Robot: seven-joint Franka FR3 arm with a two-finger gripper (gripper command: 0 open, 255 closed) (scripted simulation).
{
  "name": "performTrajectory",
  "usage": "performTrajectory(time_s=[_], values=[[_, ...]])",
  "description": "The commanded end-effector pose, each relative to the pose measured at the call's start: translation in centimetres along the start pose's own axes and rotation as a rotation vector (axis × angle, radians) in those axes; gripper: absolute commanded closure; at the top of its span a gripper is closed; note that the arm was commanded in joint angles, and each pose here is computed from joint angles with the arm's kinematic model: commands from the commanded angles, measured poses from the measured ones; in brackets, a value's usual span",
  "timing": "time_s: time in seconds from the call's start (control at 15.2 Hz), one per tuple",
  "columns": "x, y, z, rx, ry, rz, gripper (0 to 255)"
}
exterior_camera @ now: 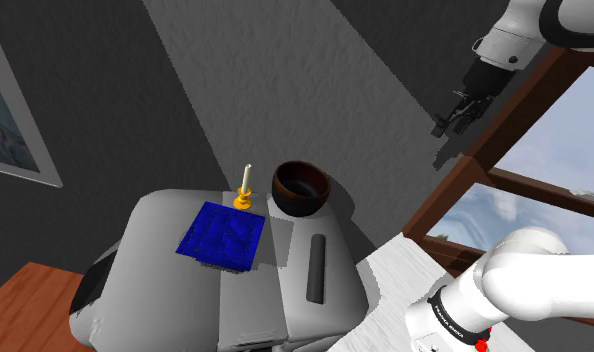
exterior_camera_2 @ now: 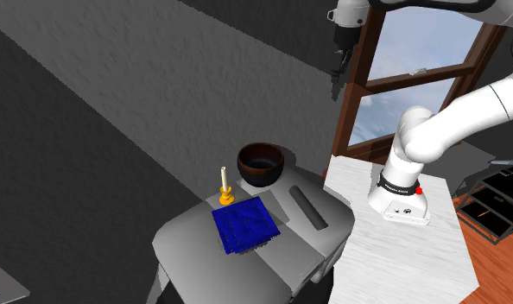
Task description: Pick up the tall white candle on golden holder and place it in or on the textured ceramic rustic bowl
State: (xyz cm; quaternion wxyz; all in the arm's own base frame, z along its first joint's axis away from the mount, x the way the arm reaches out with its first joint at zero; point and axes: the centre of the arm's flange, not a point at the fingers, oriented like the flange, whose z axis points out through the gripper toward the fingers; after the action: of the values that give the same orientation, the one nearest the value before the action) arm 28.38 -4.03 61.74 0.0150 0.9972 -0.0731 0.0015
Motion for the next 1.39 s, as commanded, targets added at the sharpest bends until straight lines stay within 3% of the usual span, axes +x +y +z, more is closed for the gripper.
performTrajectory(time_s=[0.0, 1.32], values=[[0.0, 0.0, 0.0, 0.0, 0.0, 0.0, 0], [7.3, -18.3, 14.7, 0.048, 0.23, -0.172, 0]])
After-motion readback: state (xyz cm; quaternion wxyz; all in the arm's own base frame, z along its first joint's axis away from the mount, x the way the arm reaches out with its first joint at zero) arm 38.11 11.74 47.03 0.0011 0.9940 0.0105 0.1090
